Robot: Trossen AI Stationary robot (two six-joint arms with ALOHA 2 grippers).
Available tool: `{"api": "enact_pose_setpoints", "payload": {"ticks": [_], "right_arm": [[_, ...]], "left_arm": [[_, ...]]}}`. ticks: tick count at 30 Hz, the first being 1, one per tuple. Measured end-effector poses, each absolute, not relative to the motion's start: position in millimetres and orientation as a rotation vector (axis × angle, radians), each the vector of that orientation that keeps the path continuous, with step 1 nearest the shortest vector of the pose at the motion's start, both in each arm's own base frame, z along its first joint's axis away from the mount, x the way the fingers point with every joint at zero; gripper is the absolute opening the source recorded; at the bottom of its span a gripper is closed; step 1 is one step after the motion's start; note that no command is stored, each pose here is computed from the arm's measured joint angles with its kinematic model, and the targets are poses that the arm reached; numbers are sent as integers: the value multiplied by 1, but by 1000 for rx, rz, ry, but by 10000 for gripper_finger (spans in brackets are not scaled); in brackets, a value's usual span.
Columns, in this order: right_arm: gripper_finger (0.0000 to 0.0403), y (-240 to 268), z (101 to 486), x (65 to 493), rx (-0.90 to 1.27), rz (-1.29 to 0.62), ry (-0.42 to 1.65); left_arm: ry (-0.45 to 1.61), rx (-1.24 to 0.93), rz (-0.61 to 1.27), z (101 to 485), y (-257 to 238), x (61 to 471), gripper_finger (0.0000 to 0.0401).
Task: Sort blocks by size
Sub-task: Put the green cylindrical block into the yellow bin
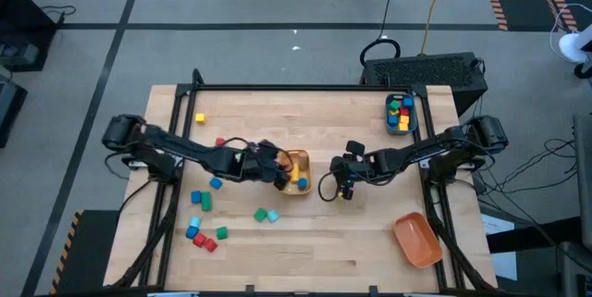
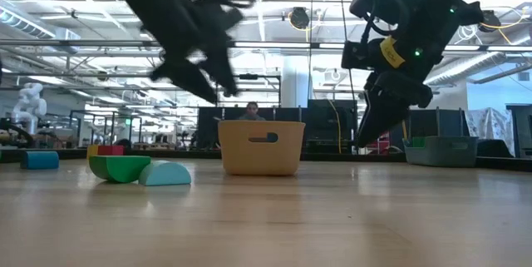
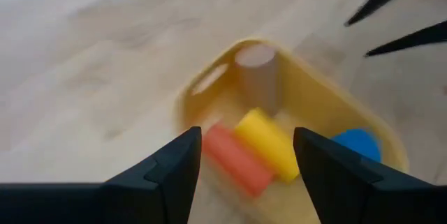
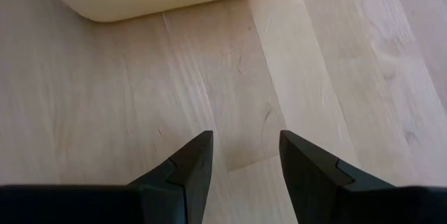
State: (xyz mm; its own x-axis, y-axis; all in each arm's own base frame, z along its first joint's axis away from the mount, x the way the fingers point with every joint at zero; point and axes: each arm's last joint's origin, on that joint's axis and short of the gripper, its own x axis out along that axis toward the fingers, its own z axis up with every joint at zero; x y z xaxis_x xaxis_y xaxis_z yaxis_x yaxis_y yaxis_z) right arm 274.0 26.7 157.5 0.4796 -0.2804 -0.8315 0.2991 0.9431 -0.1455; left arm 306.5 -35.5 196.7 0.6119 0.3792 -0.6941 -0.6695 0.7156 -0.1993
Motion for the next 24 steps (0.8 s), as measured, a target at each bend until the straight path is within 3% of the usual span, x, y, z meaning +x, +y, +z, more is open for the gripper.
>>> {"api": "enact_pose_setpoints", "payload": {"ticks": [6,15,24], "right_arm": [[150,25,148,267,22,-382,1019],[150,25,145,266,45,-390,991],[150,24,147,269,1,-412,952]], "left_arm": [[843,-523,759,216,-49,254,230],[1293,-800,947,208,-89,200,230],[1347,-865,1114,201,-116,181,230]]}}
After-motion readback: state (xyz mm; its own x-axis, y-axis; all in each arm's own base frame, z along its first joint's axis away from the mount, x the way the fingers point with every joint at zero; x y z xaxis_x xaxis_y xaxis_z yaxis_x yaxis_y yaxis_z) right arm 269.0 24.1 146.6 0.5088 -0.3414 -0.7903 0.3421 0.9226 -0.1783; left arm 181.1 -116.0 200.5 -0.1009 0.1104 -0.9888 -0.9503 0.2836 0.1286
